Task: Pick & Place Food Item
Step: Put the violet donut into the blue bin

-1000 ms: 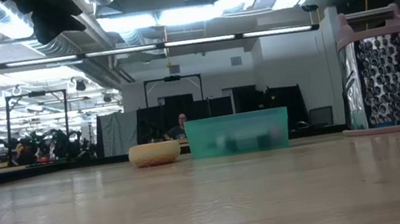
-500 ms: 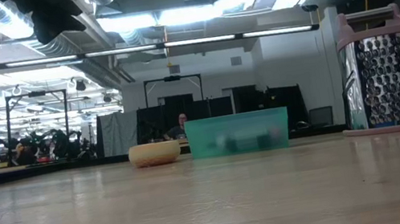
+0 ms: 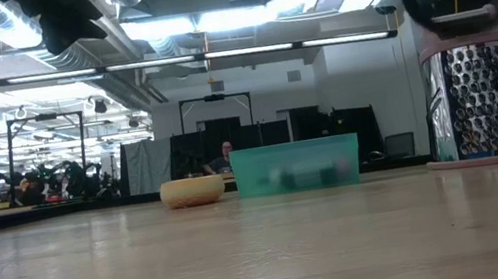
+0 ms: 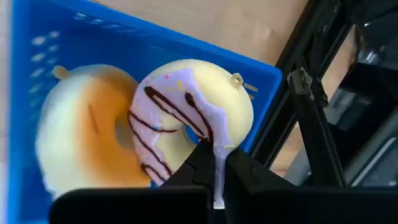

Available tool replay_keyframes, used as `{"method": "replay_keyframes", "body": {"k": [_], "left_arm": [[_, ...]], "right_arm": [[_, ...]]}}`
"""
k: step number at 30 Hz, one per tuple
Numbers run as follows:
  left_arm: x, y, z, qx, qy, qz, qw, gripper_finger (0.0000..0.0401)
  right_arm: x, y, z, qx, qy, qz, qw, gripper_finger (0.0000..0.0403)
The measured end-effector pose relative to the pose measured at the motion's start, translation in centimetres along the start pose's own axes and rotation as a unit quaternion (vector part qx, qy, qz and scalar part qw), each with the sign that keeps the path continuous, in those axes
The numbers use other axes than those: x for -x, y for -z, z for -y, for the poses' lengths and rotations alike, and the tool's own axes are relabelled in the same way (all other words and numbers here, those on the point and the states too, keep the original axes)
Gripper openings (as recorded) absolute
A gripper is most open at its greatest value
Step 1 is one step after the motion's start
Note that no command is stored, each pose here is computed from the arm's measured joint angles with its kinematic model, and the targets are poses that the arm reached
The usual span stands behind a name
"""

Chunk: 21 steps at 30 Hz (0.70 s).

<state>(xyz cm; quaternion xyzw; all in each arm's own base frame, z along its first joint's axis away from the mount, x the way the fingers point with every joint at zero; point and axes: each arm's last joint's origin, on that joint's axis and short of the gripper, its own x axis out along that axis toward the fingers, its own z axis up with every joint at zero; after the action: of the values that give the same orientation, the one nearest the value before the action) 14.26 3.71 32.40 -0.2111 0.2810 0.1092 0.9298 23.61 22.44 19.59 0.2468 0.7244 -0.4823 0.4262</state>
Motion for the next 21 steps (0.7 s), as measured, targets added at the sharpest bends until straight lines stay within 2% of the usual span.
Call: {"method": "replay_keyframes", "body": {"k": [3, 8, 13, 18, 21], "left_arm": [[0.0, 0.0, 0.0, 0.000, 0.000, 0.000, 1.000, 0.0139], [0.0, 0.0, 0.0, 0.002, 0.000, 0.000, 1.000, 0.0139], [0.0, 0.0, 0.0, 0.002, 0.000, 0.000, 1.000, 0.0139], [0.0, 0.0, 0.0, 0.003, 0.000, 0.000, 1.000, 0.0139], [0.0, 0.0, 0.0, 0.003, 0.000, 0.001, 1.000, 0.0139]], "right_arm": [[-0.8, -0.1, -0.9, 0.020, 0.011, -0.003, 1.000, 0.0007], [-0.7, -0.5, -1.6, 0.020, -0.015, 0.000, 1.000, 0.0007], [-0.3, -1.3, -1.5, 0.029, -0.020, 0.001, 0.999, 0.0007], [-0.1, -1.8, -0.6, 0.043, 0.024, 0.013, 0.999, 0.0007], [0.6, -2.0, 0.0, 0.053, 0.009, 0.029, 0.998, 0.0007]]}}
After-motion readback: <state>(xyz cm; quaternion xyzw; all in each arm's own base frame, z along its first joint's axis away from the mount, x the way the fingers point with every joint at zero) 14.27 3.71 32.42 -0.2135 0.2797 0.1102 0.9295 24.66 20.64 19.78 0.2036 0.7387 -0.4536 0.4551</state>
